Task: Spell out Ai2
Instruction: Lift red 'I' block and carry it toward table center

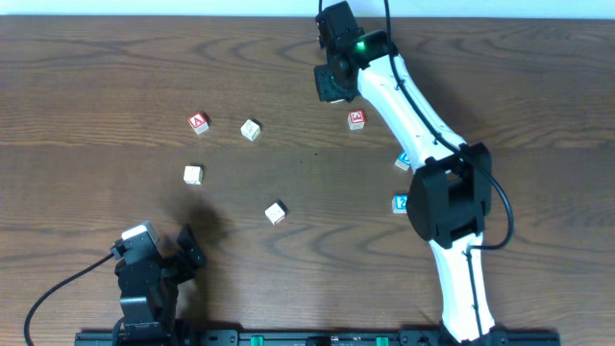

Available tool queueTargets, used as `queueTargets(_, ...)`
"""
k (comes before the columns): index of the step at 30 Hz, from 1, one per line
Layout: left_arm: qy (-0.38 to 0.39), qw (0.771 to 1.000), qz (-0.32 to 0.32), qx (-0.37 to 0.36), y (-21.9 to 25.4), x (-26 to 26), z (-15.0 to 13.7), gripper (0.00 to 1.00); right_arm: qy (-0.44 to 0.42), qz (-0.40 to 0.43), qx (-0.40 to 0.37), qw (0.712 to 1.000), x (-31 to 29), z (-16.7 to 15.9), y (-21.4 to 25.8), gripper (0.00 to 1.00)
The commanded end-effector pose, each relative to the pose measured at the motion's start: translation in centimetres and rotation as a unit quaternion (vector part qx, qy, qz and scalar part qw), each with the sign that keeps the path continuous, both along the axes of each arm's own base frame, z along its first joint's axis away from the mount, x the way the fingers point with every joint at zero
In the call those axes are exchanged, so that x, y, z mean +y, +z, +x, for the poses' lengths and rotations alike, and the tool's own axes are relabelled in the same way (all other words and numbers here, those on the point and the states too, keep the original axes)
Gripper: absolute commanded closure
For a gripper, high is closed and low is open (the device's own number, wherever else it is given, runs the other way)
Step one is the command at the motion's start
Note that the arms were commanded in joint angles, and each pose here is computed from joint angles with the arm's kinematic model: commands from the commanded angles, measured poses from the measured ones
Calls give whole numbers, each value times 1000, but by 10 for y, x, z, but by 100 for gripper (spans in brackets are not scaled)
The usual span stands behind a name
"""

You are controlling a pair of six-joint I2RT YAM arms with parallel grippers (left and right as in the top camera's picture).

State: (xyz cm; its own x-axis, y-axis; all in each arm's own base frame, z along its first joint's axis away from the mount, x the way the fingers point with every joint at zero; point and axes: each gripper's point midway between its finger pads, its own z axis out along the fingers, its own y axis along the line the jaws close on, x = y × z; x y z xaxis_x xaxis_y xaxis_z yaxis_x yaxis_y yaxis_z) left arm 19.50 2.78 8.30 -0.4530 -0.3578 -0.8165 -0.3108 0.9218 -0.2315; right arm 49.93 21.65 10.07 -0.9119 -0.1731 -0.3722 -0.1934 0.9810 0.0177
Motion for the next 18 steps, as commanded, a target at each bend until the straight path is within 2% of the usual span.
queueTargets(1, -4, 1000, 3, 3, -4, -1, 0, 5, 7, 11, -12, 1000, 4, -6, 26, 99)
queueTargets(7, -4, 1000, 3, 3, -4, -1, 0, 4, 18, 18, 22, 999, 12, -25, 24, 98)
queueTargets(18, -4, 1000, 3, 3, -4, -1, 0, 5, 27, 17, -1, 999, 27, -34, 45, 99)
